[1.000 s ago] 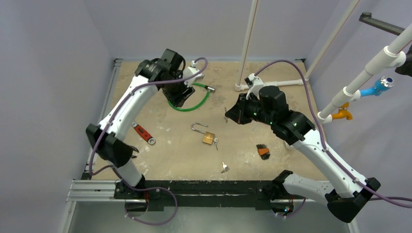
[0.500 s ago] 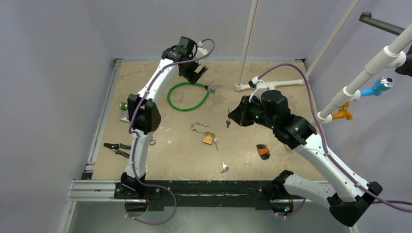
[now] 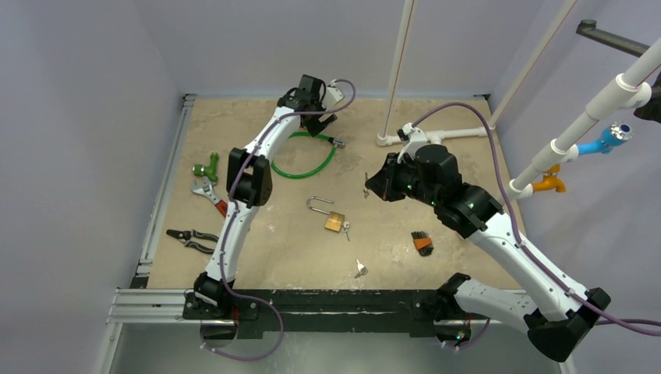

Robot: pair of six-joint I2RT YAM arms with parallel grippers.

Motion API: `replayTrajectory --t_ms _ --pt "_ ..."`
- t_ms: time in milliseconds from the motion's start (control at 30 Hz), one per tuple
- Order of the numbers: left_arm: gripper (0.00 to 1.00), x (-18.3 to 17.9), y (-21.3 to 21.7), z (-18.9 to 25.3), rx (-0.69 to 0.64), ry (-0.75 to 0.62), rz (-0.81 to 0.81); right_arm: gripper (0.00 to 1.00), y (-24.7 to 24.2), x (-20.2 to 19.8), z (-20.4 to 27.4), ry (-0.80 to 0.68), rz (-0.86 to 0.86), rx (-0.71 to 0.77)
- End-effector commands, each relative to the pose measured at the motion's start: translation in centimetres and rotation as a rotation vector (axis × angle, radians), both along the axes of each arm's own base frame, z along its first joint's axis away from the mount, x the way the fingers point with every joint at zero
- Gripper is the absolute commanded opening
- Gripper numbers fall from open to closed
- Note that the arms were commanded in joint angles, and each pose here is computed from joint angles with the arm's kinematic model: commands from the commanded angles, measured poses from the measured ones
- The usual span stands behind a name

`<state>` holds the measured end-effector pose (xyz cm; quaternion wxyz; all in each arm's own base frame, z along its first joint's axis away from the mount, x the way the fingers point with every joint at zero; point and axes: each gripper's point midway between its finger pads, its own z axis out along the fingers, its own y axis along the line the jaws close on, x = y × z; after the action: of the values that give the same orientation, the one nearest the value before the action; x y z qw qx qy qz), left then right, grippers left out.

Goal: Unlock with the key

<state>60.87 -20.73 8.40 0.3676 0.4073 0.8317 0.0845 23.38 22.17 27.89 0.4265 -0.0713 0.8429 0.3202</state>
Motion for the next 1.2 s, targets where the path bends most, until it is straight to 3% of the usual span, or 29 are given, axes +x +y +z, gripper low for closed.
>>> replayTrajectory --t_ms 0,200,333,533,633,700,767,833,900,1033,1167 --pt "1.0 2.9 -0.5 1.7 0.019 -0.125 -0.064 0.0 0.4 1.1 1.0 -0.039 -0.023 0.035" --pt "1.0 2.1 -1.5 -0.1 0.048 -0.063 -0.185 0.0 0.2 1.3 1.4 -0.047 -0.043 0.04" --pt "0.91 1.3 -1.9 -0.8 0.064 -0.032 -0.231 0.0 0.1 1.7 1.6 -0.049 -0.052 0.019" --pt "0.94 0.0 -1.9 -0.8 0.004 0.032 -0.269 0.0 -0.3 2.2 2.6 -0.071 -0.072 -0.007" --pt "0.84 -1.2 -1.3 -0.3 -0.053 0.087 -0.262 0.0 -0.6 2.6 3.3 -0.087 -0.085 -0.028" --pt "0.61 -2.0 -1.5 0.0 -0.122 0.127 -0.267 0.0 -0.6 3.0 3.3 -0.089 -0.09 -0.043" --pt "0.52 -2.6 -1.9 0.0 -0.183 0.16 -0.276 0.0 -0.6 3.4 3.4 -0.09 -0.091 -0.053" --pt "0.47 -2.7 -1.9 -0.8 -0.19 0.179 -0.259 0.0 -0.6 3.6 3.8 -0.094 -0.094 -0.059" --pt "0.51 -2.3 -1.6 -0.9 -0.174 0.176 -0.24 0.0 -0.8 3.7 4.2 -0.1 -0.102 -0.06" --pt "0.5 -2.5 -0.6 -0.9 -0.19 0.185 -0.189 0.0 -1.0 3.8 5.0 -0.109 -0.11 -0.06" --pt "0.39 -3.8 0.9 -1.7 -0.175 0.242 -0.15 0.0 -0.8 3.9 5.0 -0.105 -0.1 -0.06"
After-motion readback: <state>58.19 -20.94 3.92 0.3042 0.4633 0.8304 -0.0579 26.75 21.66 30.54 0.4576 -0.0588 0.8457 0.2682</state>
